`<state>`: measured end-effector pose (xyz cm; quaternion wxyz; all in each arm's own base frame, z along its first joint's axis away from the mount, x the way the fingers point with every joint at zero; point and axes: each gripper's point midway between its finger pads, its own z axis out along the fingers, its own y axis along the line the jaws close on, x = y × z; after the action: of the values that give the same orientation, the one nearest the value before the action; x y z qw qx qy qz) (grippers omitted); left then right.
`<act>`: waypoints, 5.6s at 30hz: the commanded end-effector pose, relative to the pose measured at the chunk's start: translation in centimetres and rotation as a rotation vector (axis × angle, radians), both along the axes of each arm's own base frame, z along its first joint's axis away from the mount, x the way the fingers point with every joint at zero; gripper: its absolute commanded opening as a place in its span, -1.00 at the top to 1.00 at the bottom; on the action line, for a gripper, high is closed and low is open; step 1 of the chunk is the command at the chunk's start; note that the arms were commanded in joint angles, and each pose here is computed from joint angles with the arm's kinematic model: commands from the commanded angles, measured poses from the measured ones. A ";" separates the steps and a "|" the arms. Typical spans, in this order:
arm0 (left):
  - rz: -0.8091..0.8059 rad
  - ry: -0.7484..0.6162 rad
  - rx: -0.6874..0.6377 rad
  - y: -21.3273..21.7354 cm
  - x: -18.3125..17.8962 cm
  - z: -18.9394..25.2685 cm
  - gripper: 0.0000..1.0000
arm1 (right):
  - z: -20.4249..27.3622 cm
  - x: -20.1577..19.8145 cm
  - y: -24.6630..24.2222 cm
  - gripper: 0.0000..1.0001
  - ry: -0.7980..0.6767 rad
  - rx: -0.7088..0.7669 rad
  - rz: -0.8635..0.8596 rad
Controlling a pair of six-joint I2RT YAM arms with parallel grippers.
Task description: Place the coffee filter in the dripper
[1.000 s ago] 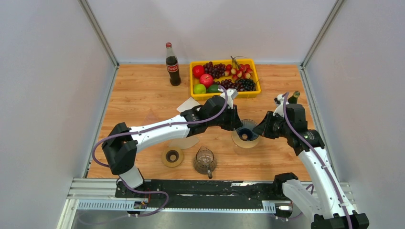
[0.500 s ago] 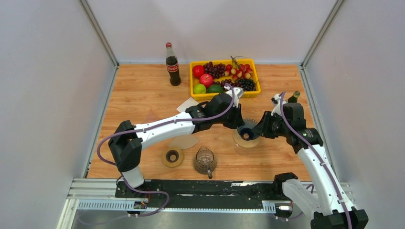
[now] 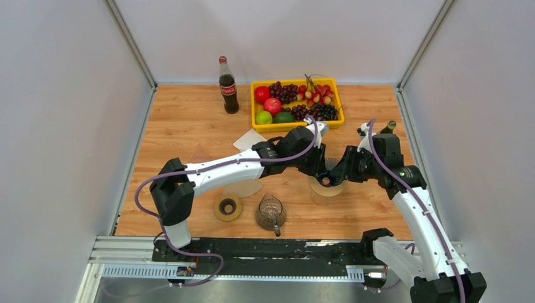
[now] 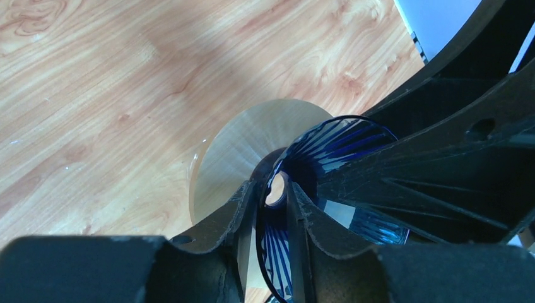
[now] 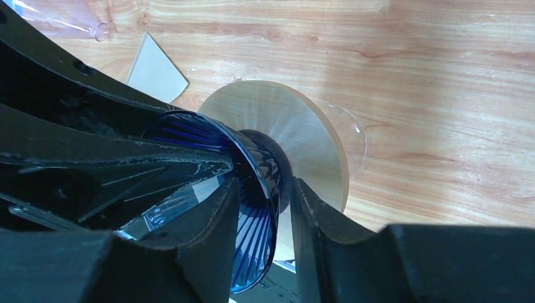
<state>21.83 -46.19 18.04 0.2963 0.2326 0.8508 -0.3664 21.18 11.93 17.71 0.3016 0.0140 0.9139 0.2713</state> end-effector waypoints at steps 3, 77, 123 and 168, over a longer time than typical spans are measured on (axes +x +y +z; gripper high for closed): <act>-0.054 -0.016 0.000 -0.8 -0.9 1.3 0.23 | 2.1 0.8 0.0 0.18 -0.061 -0.002 -0.001; 1.027 -0.203 0.218 38.2 0.1 0.5 -1.00 | 0.0 12.8 24.6 -0.89 -0.984 -0.650 1.244; 1.082 -0.186 0.169 41.1 -3.0 -0.4 -1.00 | -15.9 21.2 25.6 0.95 -0.789 -1.000 1.206; 0.880 -0.147 -0.189 33.0 -0.6 2.4 -1.00 | -3.4 12.3 23.1 1.00 -0.861 -0.632 0.516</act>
<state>20.11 -11.21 18.96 0.4976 -0.1470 0.8265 -0.2184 34.76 35.53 14.76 0.5699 -0.4546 0.6844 -0.0111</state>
